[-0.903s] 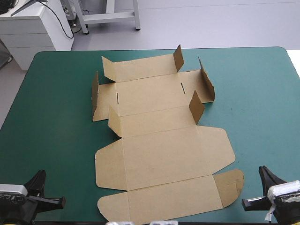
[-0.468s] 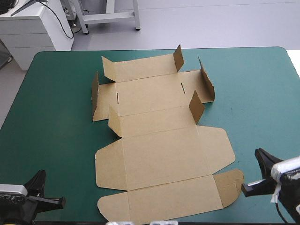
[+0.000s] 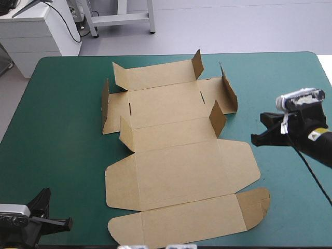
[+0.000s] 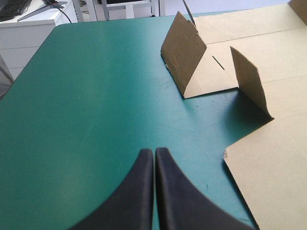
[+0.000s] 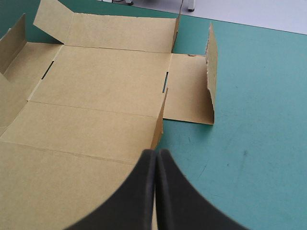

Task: Fold the box

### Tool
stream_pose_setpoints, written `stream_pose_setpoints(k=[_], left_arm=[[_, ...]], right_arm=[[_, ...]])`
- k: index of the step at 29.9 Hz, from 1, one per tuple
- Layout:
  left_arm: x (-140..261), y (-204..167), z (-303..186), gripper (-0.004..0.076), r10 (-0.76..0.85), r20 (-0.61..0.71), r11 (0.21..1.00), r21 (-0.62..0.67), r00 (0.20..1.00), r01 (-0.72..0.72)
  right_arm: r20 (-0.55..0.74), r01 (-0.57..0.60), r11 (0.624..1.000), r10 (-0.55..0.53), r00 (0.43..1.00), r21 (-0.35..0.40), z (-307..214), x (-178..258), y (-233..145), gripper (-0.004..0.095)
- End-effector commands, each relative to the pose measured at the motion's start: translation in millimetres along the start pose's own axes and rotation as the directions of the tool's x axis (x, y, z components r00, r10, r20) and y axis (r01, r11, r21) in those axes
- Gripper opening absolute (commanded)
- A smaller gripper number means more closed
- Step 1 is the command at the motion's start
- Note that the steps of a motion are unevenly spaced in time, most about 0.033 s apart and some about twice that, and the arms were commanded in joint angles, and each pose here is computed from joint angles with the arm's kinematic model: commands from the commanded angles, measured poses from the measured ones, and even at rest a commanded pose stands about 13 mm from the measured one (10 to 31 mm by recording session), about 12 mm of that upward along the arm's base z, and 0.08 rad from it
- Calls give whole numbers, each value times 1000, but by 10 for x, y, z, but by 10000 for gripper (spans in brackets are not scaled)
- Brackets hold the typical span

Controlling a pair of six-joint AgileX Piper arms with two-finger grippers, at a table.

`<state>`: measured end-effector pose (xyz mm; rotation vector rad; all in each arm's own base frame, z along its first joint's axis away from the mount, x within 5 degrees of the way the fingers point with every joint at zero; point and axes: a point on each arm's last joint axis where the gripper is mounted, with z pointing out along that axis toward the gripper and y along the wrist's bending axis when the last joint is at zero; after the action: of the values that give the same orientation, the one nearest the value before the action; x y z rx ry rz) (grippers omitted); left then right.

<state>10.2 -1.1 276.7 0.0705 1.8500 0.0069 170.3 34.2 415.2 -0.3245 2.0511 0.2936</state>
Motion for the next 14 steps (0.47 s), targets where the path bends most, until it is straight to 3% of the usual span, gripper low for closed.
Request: stream_pose_setpoints(k=[1,9,14], left_arm=[[-120,1,-52,-8,-11,101,1000,5,995,11],[-120,1,-52,-8,-11,101,1000,5,995,11],[-120,1,-52,-8,-11,101,1000,5,995,11]], right_arm=[[24,-8,1000,9,1000,-11,154,-296,-74,-13],[-224,-14,993,-12,974,-114,877,-477,-118,-13],[-383,33,998,-52,922,-55,1290,-464,-76,-13]])
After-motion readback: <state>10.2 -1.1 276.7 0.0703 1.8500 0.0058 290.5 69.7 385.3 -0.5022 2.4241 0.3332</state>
